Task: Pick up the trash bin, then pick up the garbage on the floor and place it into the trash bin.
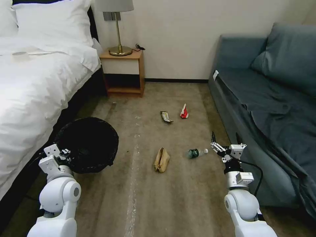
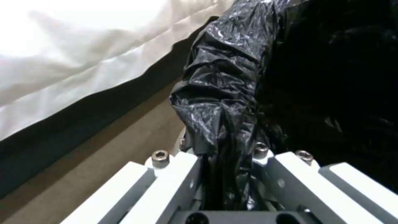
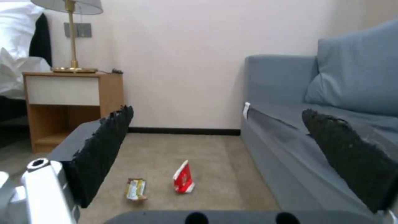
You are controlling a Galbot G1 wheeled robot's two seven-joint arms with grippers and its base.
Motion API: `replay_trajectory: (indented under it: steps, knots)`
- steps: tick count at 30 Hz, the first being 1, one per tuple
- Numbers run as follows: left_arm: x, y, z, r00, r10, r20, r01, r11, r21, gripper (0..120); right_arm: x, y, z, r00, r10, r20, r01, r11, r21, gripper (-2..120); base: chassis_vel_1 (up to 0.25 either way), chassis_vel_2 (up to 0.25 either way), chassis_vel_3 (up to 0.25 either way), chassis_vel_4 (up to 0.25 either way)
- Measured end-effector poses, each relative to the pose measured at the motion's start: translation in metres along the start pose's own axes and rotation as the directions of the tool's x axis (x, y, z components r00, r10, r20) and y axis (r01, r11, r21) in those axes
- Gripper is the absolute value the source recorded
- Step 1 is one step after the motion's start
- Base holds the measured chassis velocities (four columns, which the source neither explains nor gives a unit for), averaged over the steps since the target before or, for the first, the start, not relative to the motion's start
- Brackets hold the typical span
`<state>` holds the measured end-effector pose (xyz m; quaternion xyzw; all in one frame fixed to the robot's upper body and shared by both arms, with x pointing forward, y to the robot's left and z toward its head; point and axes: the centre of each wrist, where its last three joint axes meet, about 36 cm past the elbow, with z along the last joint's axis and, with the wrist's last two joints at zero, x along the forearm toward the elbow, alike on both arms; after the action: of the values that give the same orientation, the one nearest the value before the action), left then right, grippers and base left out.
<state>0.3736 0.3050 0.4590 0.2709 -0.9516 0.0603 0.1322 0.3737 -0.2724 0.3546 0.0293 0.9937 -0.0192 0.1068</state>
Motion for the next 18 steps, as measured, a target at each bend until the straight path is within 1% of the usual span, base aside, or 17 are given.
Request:
replay_trajectory:
  steps: [4, 18]
  knots:
    - [0.0003, -0.0009, 0.0003, 1.000, 0.008, -0.001, -0.008, 1.000, 0.002, 2, 0.0020, 0.0003, 0.0003, 1.000, 0.000, -0.003, 0.000, 1.000, 0.000, 100, -0.125, 0.105, 0.120, -0.118]
    - [0.0013, 0.0022, 0.0001, 1.000, 0.005, 0.002, -0.005, 1.000, 0.005, 2, 0.0036, 0.0022, 0.0015, 1.000, -0.005, -0.008, 0.005, 1.000, -0.002, 100, -0.110, 0.122, 0.111, -0.115]
